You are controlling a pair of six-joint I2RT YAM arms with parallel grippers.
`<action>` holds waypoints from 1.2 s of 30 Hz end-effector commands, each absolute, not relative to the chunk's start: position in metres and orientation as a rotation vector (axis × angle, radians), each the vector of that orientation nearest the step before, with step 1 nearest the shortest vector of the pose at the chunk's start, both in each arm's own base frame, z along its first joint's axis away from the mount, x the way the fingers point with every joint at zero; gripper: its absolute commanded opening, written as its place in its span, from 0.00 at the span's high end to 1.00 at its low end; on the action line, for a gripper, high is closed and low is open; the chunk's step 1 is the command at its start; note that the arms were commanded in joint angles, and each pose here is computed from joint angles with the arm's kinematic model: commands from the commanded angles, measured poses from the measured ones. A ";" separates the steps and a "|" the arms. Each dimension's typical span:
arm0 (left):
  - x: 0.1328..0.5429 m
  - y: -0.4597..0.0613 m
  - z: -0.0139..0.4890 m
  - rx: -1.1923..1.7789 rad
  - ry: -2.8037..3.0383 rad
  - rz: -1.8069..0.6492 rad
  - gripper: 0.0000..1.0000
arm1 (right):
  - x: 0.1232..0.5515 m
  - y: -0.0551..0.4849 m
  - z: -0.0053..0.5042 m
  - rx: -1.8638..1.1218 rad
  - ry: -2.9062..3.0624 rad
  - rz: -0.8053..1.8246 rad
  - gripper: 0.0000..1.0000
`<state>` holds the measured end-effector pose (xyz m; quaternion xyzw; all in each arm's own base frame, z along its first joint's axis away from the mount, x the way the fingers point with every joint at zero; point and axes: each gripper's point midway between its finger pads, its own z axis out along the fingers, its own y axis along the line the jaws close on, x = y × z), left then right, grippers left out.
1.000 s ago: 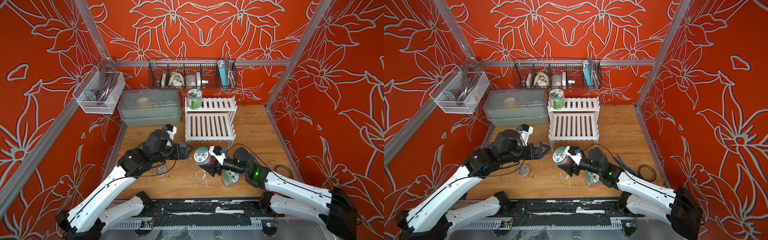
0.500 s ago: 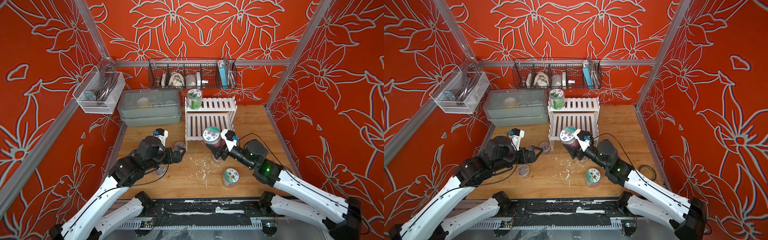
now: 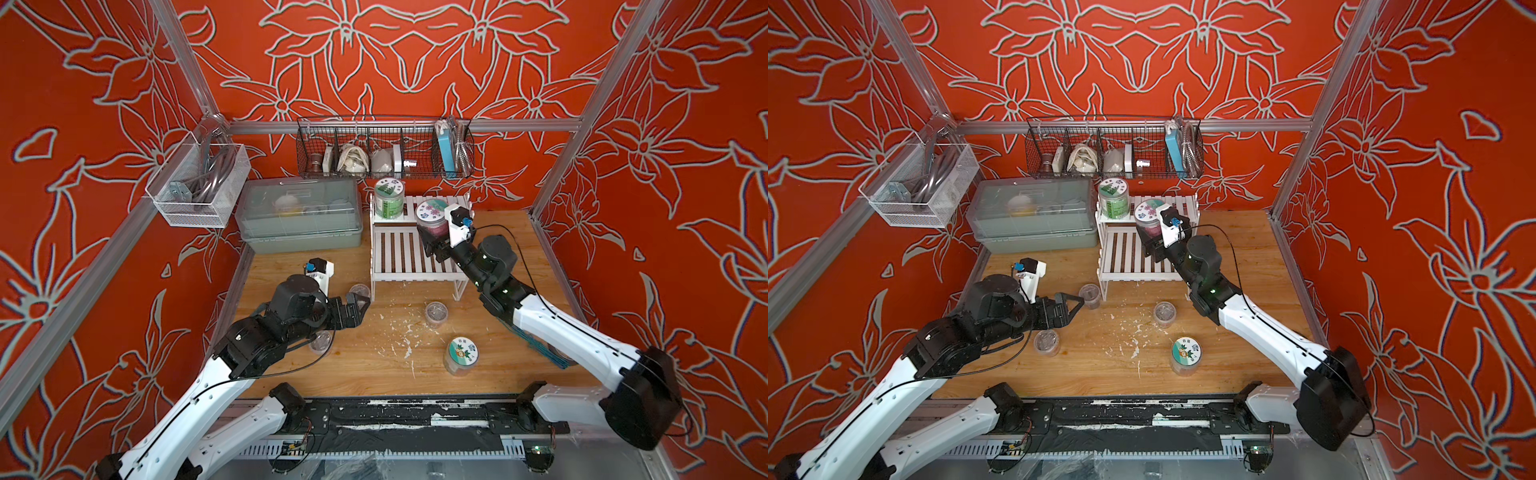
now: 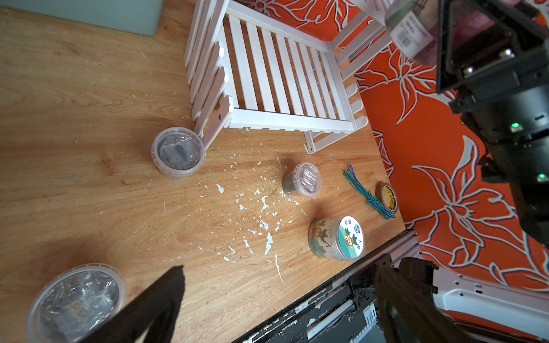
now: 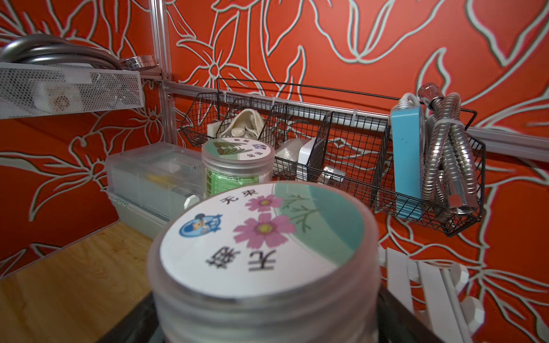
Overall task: Place the seed container on the shelf
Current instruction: Place the seed jar on the shelf.
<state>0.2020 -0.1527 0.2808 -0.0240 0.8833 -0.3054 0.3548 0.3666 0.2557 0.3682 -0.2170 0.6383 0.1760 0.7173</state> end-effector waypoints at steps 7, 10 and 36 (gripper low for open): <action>0.204 -0.152 0.279 -0.027 2.269 -0.768 0.01 | 0.397 0.256 0.417 -0.362 1.269 0.447 0.38; 0.205 -0.152 0.282 -0.020 2.263 -0.768 0.01 | 0.408 0.253 0.417 -0.327 1.275 0.450 0.38; 0.204 -0.144 0.293 0.011 2.235 -0.718 0.01 | 0.466 0.270 0.388 -0.270 1.301 0.518 0.34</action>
